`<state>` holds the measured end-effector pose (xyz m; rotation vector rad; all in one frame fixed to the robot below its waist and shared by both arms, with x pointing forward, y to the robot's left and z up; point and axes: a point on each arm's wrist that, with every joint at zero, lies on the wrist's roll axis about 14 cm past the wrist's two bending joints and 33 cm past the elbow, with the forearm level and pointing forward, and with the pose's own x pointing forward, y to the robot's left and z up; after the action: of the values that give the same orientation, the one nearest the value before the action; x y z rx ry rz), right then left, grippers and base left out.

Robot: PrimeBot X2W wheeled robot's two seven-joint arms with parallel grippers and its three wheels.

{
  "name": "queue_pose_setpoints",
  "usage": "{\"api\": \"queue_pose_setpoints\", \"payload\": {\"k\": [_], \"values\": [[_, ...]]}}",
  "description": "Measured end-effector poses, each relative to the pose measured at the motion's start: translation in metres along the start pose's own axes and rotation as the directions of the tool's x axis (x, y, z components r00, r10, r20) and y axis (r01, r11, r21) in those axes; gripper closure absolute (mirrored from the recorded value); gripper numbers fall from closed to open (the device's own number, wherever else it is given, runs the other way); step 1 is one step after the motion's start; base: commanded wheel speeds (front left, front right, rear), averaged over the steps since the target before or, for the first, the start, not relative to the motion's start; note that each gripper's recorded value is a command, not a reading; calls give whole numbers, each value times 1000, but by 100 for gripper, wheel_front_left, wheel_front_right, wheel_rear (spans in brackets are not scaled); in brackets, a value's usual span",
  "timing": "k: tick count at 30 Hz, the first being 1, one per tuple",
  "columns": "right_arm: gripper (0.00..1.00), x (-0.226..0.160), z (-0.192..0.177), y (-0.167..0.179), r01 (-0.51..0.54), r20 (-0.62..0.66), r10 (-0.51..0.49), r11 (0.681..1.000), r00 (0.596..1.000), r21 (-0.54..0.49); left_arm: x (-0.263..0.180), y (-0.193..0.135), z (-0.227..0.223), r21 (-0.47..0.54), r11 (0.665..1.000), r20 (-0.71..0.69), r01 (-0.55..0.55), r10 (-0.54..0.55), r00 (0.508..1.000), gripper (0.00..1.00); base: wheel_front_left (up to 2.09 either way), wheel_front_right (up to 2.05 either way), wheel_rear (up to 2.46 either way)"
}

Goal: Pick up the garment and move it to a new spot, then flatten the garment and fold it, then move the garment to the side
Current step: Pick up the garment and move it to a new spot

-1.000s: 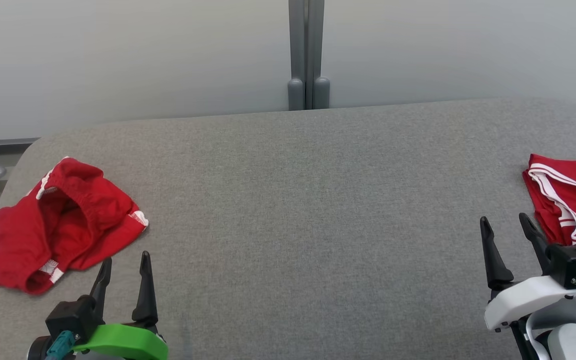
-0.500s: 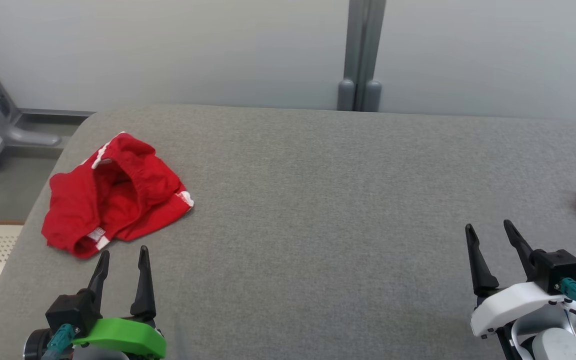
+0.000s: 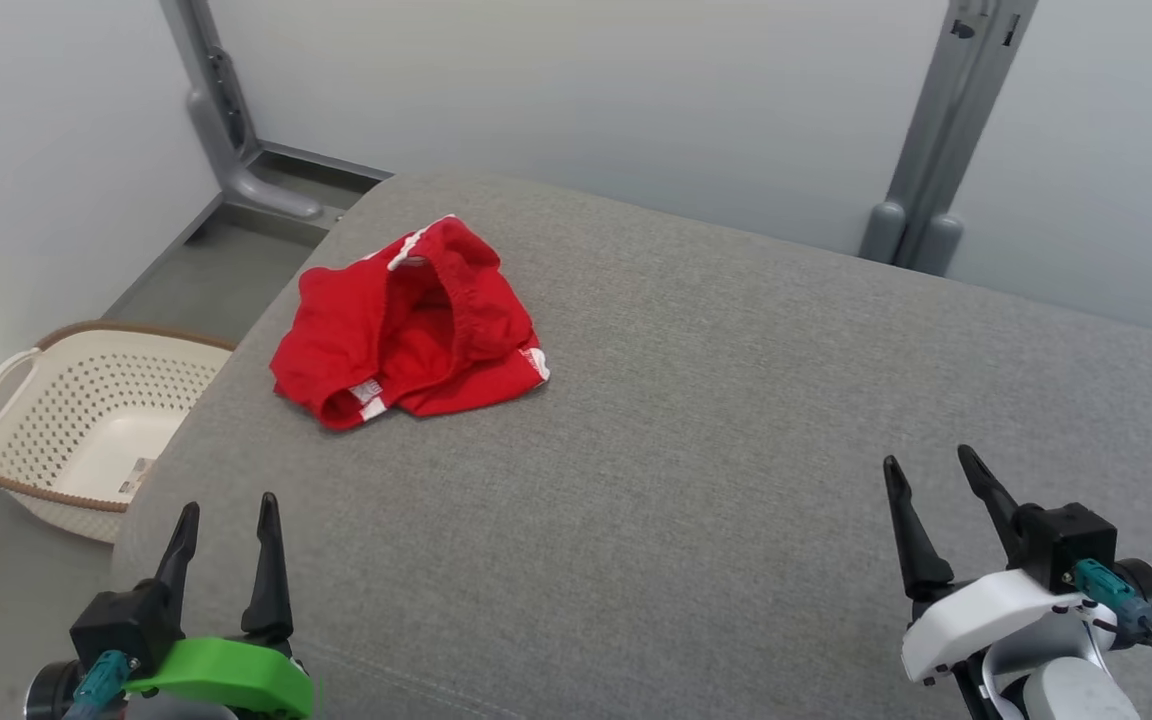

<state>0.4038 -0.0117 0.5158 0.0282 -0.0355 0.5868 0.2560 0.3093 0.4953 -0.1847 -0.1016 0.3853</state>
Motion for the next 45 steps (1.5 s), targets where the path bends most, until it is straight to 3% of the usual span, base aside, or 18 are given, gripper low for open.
{"api": "queue_pose_setpoints", "payload": {"k": [8, 22, 37, 45], "values": [[0, 25, -1, 33, -112, -1, 112, 994, 994, 6, -18, 33, 6, -5, 993, 16, -116, 116, 993, 0, 0, 0, 0], [0, 25, -4, 31, -110, -10, 110, 994, 994, 10, -20, 38, -9, -25, 990, -41, -141, 140, 989, 0, 0, 0, 0], [0, 24, -7, 12, -103, -50, 102, 994, 994, -30, 76, 25, -13, -119, 987, -210, -104, 77, 975, 0, 0, 0, 0], [0, 21, -9, -16, -77, -84, 71, 995, 994, -71, 134, -7, -25, -136, 990, -301, -47, 4, 954, 0, 0, 0, 0]]}}
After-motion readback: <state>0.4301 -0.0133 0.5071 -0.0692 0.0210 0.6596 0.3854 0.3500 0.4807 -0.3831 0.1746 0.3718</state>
